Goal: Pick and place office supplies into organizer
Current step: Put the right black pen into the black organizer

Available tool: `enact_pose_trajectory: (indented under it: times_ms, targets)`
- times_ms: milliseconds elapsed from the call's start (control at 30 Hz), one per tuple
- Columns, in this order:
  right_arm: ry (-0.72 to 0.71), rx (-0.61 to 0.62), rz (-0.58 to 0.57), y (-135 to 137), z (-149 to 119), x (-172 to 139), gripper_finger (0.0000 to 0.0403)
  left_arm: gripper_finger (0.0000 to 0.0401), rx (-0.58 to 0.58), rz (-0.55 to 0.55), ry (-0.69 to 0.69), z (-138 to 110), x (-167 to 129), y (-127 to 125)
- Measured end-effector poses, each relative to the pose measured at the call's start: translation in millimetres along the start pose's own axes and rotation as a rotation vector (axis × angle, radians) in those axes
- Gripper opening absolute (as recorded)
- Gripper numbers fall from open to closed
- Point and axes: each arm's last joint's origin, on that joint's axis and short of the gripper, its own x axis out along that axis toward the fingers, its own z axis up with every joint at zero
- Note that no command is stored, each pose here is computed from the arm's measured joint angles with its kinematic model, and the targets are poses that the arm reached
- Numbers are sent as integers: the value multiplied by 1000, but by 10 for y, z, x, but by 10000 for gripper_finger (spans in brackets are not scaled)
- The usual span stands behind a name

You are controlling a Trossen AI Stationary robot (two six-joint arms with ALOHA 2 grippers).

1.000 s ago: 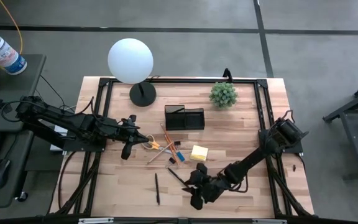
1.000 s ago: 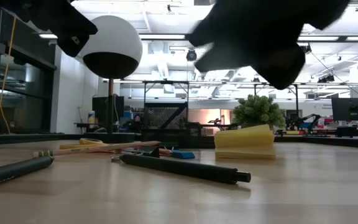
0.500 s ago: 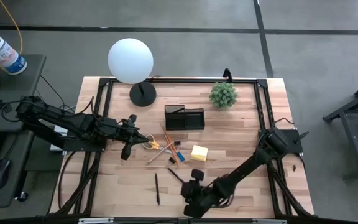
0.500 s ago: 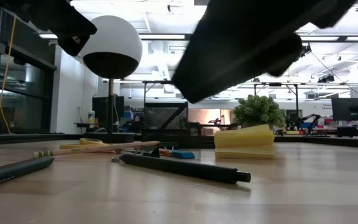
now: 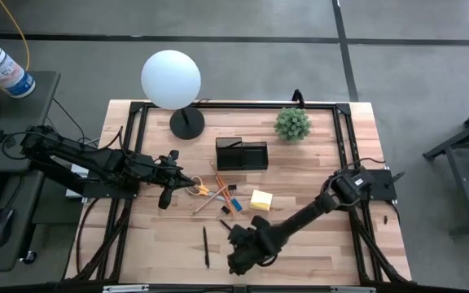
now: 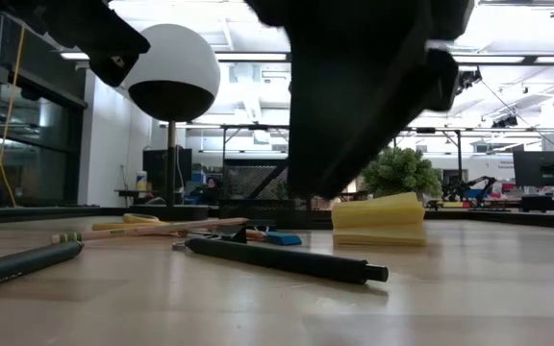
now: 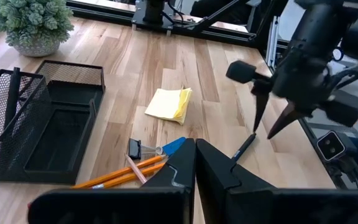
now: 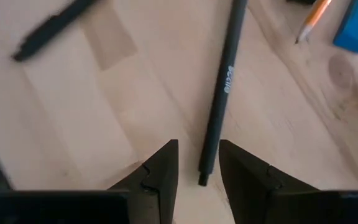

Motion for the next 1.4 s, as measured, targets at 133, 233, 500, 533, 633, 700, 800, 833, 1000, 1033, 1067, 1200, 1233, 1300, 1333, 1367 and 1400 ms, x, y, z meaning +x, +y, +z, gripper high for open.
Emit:
enact_pose_trajectory:
  times_ms: [133,233,500,533,633,700,800,833,1000,1033,1067,1200,1233,1300,1333,1367,1400]
  targets:
    - [39,32,-43,-56,6,96,113,1,0,0,0,0,0,0]
    - [50,60,-81,-99,8,102,113,1,0,0,0,0,0,0]
    - [58,90,-64,-91,20,106,113,1,0,0,1,-1,0,0]
    - [59,91,-58,-86,21,106,113,1,0,0,1,-1,0,0]
    - [66,89,-49,-80,21,107,113,1,0,0,1,-1,0,0]
    - [66,87,-48,-81,16,115,113,1,0,0,1,-1,0,0]
    - [63,82,-61,-93,3,125,113,1,0,0,1,-1,0,0]
    - [62,81,-60,-91,4,125,113,1,0,0,1,-1,0,0]
    - [63,71,-59,-88,0,134,113,1,0,0,1,-2,0,0]
    - [63,71,-59,-87,-1,133,113,1,0,0,1,-1,0,0]
    - [63,71,-59,-86,-1,133,113,1,0,0,1,-1,0,0]
    - [52,78,-62,-84,-2,132,113,1,0,0,2,-3,0,0]
    - [49,80,-61,-83,0,132,113,1,0,1,4,-4,0,0]
    - [48,81,-57,-79,1,134,113,1,1,2,7,-7,0,1]
    - [46,82,-53,-75,3,135,113,1,1,2,8,-8,0,2]
    - [43,84,-47,-69,6,135,113,1,1,2,8,-8,0,1]
    - [40,85,-41,-64,9,135,113,1,1,2,8,-8,0,2]
